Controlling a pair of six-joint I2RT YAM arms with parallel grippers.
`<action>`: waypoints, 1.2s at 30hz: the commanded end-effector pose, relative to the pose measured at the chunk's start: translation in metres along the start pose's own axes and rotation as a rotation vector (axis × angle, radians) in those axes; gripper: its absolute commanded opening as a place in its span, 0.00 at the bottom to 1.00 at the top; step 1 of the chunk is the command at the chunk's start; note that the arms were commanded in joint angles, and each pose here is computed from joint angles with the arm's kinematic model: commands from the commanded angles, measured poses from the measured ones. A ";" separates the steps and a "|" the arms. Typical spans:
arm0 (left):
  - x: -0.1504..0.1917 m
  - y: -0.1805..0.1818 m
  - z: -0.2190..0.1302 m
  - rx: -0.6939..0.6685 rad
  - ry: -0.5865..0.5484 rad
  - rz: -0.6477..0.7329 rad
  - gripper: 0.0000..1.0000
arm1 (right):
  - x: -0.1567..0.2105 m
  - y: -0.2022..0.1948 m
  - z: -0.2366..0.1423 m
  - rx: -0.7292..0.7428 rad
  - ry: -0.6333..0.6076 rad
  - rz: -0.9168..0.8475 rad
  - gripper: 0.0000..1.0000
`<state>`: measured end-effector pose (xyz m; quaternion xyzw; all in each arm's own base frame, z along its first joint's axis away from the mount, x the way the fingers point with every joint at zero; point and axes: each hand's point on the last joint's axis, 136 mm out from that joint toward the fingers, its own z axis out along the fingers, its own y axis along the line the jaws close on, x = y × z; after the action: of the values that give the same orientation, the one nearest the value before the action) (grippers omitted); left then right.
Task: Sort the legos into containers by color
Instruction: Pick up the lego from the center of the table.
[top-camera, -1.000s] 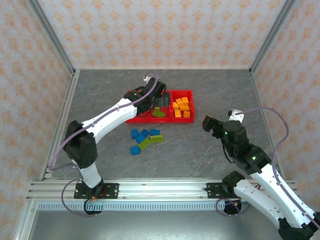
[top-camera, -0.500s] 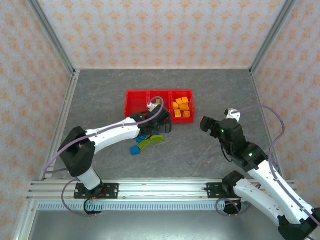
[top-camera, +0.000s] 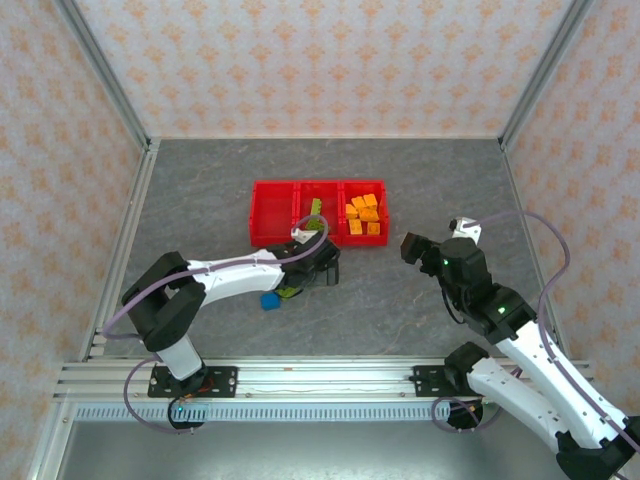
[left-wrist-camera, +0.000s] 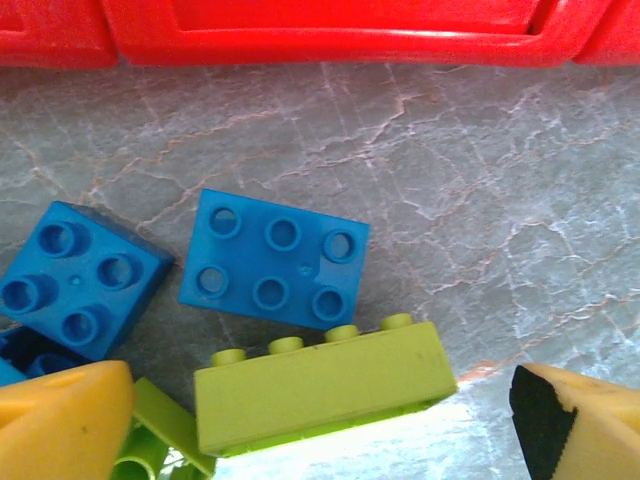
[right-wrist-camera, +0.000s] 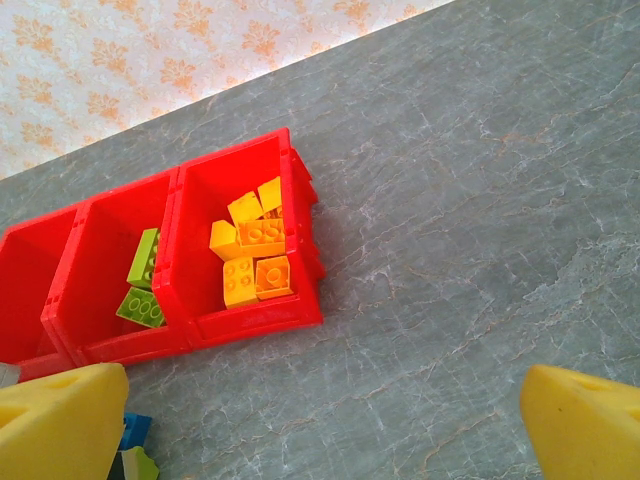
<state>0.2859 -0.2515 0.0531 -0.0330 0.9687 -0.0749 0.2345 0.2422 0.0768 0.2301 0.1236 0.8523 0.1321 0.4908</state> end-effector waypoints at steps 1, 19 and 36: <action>0.002 -0.004 0.004 0.014 -0.002 -0.014 0.97 | -0.001 0.000 -0.001 -0.006 -0.012 -0.009 1.00; 0.010 -0.011 0.020 0.010 0.039 0.021 0.83 | -0.003 0.000 -0.002 -0.009 -0.018 -0.004 1.00; 0.011 -0.026 0.035 0.014 0.074 0.097 0.61 | -0.003 -0.001 -0.003 -0.011 -0.023 -0.002 1.00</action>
<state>0.2944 -0.2785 0.0243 0.0050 0.9753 -0.0755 0.2076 0.2408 0.0766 0.2329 0.1239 0.8495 0.1372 0.4942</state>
